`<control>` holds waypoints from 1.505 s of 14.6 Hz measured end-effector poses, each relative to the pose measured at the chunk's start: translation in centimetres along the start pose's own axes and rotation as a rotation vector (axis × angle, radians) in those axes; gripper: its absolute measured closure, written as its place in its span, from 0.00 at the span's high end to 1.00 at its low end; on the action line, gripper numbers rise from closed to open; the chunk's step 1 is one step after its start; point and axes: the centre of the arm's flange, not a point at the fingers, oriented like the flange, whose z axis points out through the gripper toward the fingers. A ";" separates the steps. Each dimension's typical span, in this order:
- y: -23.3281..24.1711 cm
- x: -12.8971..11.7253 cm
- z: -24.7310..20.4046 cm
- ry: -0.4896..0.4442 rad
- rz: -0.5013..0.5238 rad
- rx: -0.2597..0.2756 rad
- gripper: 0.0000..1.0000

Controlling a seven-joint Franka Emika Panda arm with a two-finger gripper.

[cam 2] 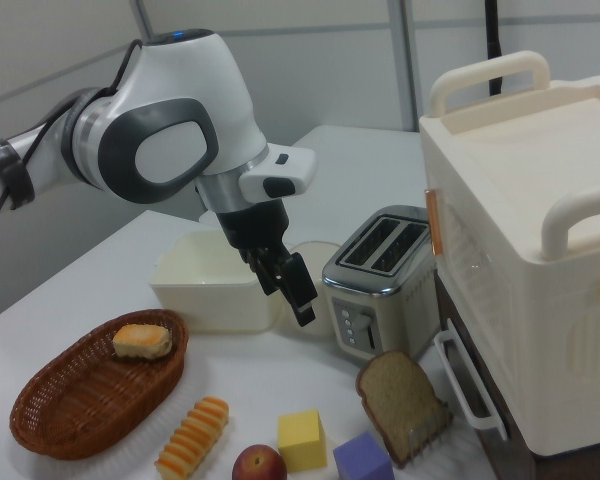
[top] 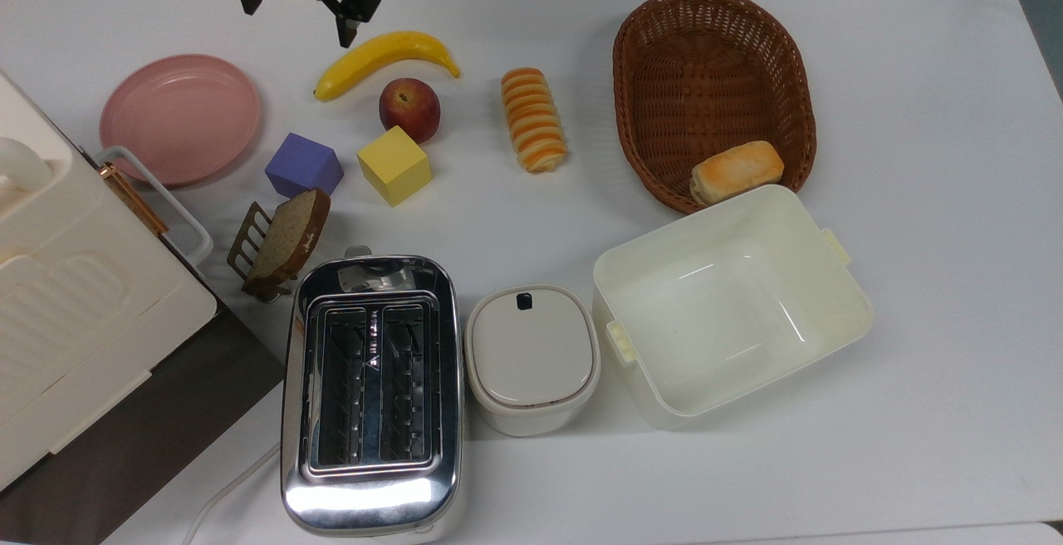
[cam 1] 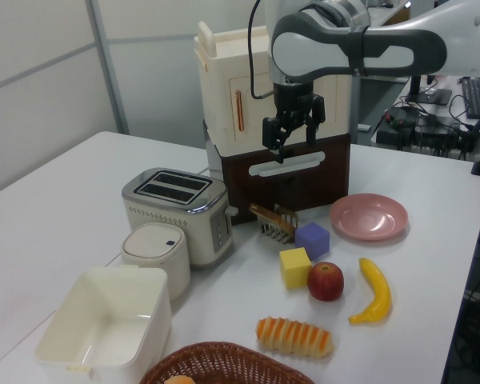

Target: Put the purple cube on the table

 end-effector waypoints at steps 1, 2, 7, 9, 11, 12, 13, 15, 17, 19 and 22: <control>0.2 0.0 0.0 0.000 -0.002 0.008 1.00; 0.4 0.1 0.0 0.000 -0.010 0.010 1.00; 0.3 0.1 -0.1 0.002 -0.033 0.012 1.00; 0.4 0.1 -0.1 0.002 -0.053 0.012 1.00; 0.2 0.1 0.0 0.002 -0.079 0.013 1.00; 0.1 0.1 0.0 0.002 -0.088 0.014 1.00; -0.1 0.1 0.0 0.002 -0.095 0.014 1.00; -0.2 0.0 0.0 0.001 -0.099 0.015 1.00; -0.2 0.0 -0.1 0.002 -0.100 0.015 1.00; -0.2 -0.1 -0.3 0.002 -0.102 0.017 1.00; -0.5 -0.5 -0.7 -0.003 -0.111 0.020 1.00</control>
